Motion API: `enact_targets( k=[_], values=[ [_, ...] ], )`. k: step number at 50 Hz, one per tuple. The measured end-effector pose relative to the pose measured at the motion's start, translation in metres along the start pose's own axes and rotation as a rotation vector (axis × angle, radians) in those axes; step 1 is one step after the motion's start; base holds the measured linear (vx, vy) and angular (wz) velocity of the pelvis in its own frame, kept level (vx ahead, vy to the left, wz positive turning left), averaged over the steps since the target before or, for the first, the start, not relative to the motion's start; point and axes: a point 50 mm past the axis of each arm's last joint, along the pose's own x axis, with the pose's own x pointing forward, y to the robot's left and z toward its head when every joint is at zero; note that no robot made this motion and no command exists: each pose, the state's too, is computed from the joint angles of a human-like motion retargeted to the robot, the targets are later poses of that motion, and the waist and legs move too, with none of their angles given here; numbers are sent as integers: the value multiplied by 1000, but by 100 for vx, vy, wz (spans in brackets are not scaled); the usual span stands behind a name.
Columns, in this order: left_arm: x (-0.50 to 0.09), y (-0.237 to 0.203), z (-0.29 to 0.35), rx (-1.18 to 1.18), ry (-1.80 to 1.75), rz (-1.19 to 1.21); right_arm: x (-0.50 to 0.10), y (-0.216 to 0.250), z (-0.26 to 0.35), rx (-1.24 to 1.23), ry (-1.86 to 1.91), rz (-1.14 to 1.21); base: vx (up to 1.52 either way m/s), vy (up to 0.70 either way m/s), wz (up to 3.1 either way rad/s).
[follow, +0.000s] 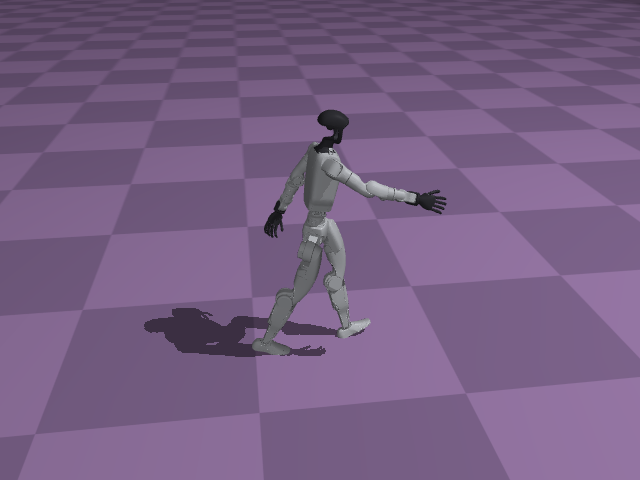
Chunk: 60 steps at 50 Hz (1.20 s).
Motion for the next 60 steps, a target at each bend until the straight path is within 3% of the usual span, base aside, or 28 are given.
enact_targets(
  k=[4,7,11,13,17,21,24,28,33,36,41,43,46,49,53,56,60],
  values=[
    [-10,-24,100,267,-234,40,-36,53,-105,-177,202,208,80,27,50],
    [-44,-44,187,542,-414,109,-105,87,-205,-327,467,501,77,24,117],
    [-140,-74,307,711,-768,240,-242,97,-312,-397,898,854,67,14,152],
    [-206,-86,353,698,-933,298,-317,79,-346,-438,1151,890,65,9,124],
    [-355,-109,401,484,-1418,239,-449,33,-369,-379,1549,938,64,6,116],
    [-475,-120,396,352,-1813,123,-556,-19,-354,-268,1890,851,65,-10,104],
    [-527,-126,381,314,-2000,15,-609,-49,-333,-171,2081,758,66,-17,63],
    [-557,-139,367,298,-2126,-201,-634,-66,-317,-57,2188,652,66,-19,24],
    [-519,-156,370,262,-2094,-444,-596,-51,-338,-79,2070,647,76,-26,52],
    [-453,-158,379,323,-1966,-364,-536,-18,-360,-226,1876,812,74,-58,-89],
    [-228,-117,351,444,-1285,-70,-382,33,-368,-552,1430,927,74,-27,-145],
    [-131,-90,294,515,-895,26,-303,45,-351,-589,1212,803,65,18,34],
    [-39,-45,178,565,-358,119,-180,60,-289,-480,850,522,66,-6,-51],
    [-4,-14,67,579,1,122,-87,58,-198,-216,542,296,66,-6,-88],
    [-3,12,-44,490,225,44,-21,31,-78,-63,208,148,63,1,-74],
    [-14,21,-96,353,294,-46,-1,5,-8,-116,35,93,63,9,-37],
    [-20,20,-117,162,300,-116,5,-13,44,-94,-66,92,66,16,-7]
  ],
)
